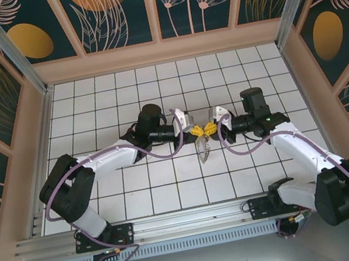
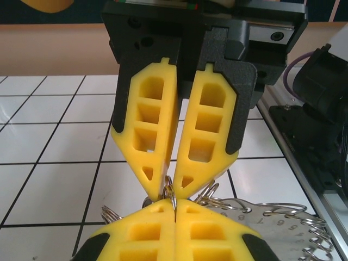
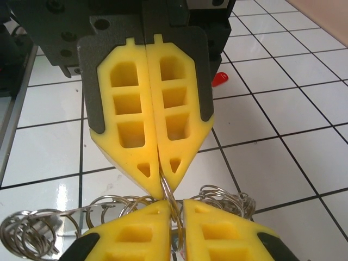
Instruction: Put the keys on the keyring
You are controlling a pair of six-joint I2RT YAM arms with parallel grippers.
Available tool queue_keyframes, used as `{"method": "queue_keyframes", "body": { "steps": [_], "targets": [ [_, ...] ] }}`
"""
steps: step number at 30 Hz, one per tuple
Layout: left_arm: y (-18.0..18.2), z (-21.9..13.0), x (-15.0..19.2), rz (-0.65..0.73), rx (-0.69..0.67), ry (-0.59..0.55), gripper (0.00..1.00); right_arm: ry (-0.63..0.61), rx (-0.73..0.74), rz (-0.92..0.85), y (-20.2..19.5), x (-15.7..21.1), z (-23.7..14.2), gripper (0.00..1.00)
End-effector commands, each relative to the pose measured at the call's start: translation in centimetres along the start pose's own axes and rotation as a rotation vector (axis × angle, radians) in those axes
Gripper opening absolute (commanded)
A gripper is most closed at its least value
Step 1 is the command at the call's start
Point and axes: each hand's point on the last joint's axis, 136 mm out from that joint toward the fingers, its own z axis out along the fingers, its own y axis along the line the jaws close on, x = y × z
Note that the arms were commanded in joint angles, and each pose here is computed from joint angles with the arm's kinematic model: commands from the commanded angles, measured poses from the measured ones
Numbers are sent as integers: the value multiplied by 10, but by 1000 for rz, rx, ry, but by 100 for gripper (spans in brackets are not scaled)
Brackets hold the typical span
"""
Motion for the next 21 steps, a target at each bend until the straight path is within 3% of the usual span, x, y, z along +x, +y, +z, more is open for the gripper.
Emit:
{"method": "queue_keyframes", "body": {
  "steps": [1, 6, 12, 17, 21],
  "targets": [
    [-23, -8, -41, 98, 92, -124, 0, -27, 12, -47, -3, -3, -2, 11],
    [-21, -10, -44, 98, 71, -140, 0, -16, 35, -47, -7, -4, -4, 0],
    [-7, -3, -21, 123, 32, 16, 0, 44, 67, -56, -12, -8, -3, 0],
    [-1, 1, 3, 109, 42, 161, 10, 79, 82, -76, -14, -15, 1, 0],
    [3, 2, 11, 103, 40, 211, 14, 93, 88, -91, -14, -22, 4, 0]
  ]
}}
